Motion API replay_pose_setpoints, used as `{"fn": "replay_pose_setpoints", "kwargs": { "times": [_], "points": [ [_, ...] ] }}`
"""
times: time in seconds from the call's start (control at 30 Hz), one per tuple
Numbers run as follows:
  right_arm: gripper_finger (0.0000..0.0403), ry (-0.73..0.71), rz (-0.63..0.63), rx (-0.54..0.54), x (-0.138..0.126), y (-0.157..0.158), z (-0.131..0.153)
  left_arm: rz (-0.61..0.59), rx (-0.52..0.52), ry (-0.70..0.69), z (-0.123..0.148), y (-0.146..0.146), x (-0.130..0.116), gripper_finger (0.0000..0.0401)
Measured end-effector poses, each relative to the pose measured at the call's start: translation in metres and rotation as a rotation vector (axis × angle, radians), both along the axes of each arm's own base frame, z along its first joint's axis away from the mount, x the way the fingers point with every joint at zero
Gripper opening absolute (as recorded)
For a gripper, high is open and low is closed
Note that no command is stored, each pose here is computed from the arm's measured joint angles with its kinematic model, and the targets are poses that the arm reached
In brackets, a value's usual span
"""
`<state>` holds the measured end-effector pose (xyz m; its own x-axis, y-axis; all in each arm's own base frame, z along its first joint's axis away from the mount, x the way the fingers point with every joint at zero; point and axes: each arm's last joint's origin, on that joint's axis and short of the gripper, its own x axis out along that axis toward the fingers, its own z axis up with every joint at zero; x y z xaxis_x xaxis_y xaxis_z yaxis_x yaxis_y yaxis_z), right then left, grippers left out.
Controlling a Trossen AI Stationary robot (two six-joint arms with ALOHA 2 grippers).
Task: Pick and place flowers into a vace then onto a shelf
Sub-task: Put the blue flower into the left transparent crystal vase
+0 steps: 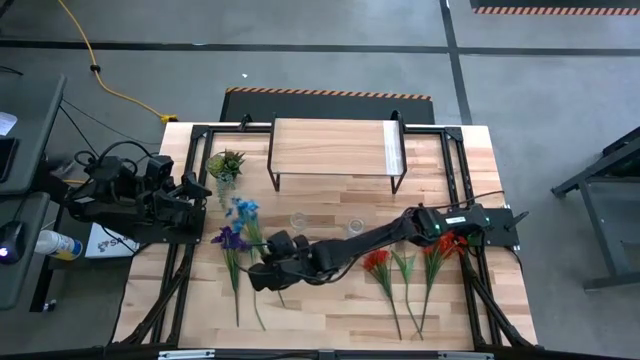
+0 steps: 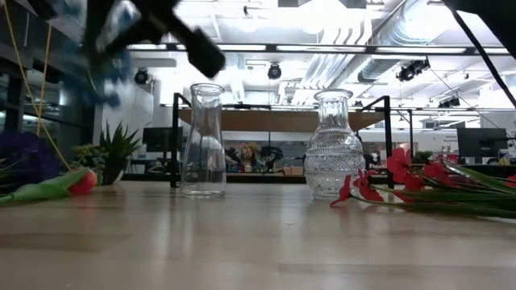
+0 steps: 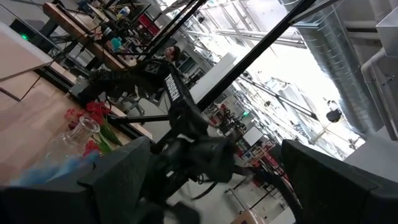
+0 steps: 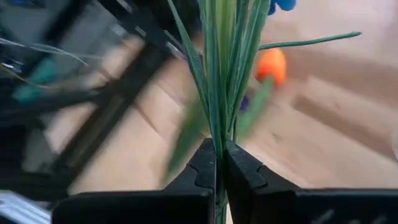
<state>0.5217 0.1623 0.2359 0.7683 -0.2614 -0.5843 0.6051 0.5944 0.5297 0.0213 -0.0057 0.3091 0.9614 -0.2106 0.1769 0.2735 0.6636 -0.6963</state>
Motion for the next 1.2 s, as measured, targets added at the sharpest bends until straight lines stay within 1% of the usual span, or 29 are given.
{"fn": "replay_pose_setpoints", "kwargs": {
  "times": [0.07, 0.17, 0.4, 0.77, 0.97, 1.1, 1.2],
  "points": [
    [0.0004, -0.06, 0.006, -0.023, 0.0, 0.0, 0.014, 0.0, 0.0, 0.001, 0.0, 0.0, 0.0, 0.0395],
    [0.0007, -0.112, 0.006, -0.064, -0.003, -0.003, 0.034, 0.001, 0.0, 0.002, 0.0, 0.0, 0.0, 0.0395],
    [0.0005, -0.16, -0.012, -0.174, -0.017, -0.008, 0.072, 0.001, 0.0, 0.003, 0.0, 0.0, 0.0, 0.0395],
    [0.0006, -0.282, -0.036, -0.358, -0.035, -0.011, 0.129, 0.001, -0.002, 0.017, -0.002, 0.0, 0.0, 0.0395],
    [0.0005, -0.331, -0.038, -0.467, -0.044, -0.015, 0.155, 0.001, 0.0, 0.048, -0.004, 0.0, 0.001, 0.0395],
    [0.0005, -0.332, -0.042, -0.53, -0.054, -0.019, 0.172, 0.001, 0.002, 0.089, -0.008, 0.0, 0.001, 0.0395],
    [0.0004, -0.312, -0.06, -0.6, -0.063, -0.023, 0.186, 0.002, 0.003, 0.106, -0.01, 0.0, 0.001, 0.0395]
  ]
}}
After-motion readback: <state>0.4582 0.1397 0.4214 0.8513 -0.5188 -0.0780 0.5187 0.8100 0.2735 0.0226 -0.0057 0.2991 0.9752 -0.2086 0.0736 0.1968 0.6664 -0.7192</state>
